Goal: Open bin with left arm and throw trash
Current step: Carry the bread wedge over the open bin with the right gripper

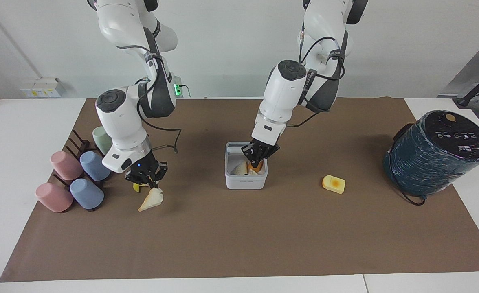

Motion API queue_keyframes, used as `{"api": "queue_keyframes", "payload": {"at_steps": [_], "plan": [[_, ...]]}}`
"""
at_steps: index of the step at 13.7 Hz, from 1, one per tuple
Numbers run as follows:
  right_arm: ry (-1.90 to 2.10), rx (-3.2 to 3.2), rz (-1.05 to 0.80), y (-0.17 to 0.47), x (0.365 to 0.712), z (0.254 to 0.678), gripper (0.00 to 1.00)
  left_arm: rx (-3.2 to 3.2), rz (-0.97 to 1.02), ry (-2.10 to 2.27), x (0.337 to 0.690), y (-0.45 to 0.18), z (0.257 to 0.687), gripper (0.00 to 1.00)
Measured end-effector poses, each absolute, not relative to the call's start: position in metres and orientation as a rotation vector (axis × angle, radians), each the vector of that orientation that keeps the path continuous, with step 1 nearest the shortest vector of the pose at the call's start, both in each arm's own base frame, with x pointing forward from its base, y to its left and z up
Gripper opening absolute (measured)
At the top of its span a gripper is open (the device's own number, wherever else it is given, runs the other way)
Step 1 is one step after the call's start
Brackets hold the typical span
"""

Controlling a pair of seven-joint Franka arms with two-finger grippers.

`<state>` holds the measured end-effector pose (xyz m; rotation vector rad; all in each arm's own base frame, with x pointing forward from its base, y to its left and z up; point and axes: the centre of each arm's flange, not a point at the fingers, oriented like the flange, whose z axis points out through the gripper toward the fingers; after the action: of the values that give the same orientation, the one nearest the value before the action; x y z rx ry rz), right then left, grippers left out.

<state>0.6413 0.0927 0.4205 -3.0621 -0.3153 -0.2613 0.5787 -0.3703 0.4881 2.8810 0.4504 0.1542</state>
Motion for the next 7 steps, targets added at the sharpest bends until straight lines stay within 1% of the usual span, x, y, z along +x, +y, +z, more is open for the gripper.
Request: {"api": "queue_keyframes", "payload": {"at_steps": [2,4,7], "plan": [[-0.261,-3.05,-0.225,0.114,0.633,0.447,0.09,2.917,0.101,0.482,0.579,-0.352,0.503,0.01],[-0.199,-3.019,-0.205,0.144,0.624,0.47,0.09,2.954,0.04,0.519,0.581,-0.328,0.508,0.01],[-0.129,-2.919,-0.182,0.185,0.611,0.486,0.09,2.962,0.035,0.548,0.598,-0.284,0.515,0.01]]}}
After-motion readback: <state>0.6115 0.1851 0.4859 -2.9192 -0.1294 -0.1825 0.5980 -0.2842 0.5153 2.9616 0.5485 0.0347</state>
